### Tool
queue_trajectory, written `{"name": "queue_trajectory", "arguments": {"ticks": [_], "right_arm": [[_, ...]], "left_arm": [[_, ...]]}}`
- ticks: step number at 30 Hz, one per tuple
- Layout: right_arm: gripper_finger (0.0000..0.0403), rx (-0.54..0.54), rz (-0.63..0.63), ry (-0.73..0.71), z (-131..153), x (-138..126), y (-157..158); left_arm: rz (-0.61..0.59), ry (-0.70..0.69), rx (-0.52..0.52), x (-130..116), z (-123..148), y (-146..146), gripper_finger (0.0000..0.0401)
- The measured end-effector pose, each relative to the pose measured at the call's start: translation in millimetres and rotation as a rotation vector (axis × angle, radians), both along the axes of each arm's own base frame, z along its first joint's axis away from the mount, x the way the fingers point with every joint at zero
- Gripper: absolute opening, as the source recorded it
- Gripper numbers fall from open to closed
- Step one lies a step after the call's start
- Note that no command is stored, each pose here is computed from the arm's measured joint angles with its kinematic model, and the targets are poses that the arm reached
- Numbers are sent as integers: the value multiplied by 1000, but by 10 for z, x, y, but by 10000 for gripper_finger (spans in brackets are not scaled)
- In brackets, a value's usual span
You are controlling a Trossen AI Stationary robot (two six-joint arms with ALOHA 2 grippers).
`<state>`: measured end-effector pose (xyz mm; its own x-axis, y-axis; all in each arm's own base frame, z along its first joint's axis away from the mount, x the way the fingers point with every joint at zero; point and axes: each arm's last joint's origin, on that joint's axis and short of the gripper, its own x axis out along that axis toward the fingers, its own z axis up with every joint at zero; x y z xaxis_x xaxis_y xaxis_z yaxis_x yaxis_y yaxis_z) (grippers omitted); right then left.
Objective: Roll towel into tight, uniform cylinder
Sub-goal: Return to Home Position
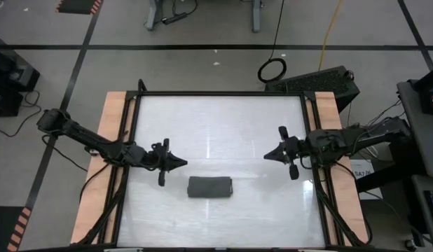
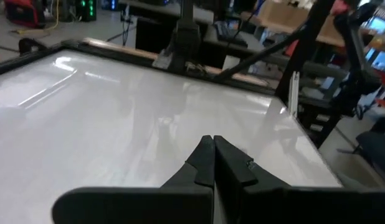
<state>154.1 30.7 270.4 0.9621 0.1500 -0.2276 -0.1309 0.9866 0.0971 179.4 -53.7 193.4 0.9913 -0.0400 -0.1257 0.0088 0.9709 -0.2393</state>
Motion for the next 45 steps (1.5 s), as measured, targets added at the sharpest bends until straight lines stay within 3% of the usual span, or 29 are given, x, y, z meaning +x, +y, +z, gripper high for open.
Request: {"name": "queue_trajectory", "arguments": {"ticks": [5, 13, 17, 26, 35, 45], "right_arm": [[0, -1, 1, -89, -290, -8, -3], [0, 54, -10, -89, -795, -90, -21], [0, 53, -38, -118, -919, -124, -38], [0, 60, -84, -201, -1065, -193, -66], [0, 56, -110, -217, -1042, -199, -75], [0, 83, -127, -248, -991, -275, -106]], "left_arm": [[2, 12, -17, -83, -93, 29, 0], [-26, 14, -27, -215, -207, 66, 0], [-43, 17, -29, -283, -269, 86, 0], [-44, 1, -55, -430, -429, 136, 0], [-23, -14, -1, -464, -406, 158, 0], [23, -59, -21, -591, -325, 268, 0]]}}
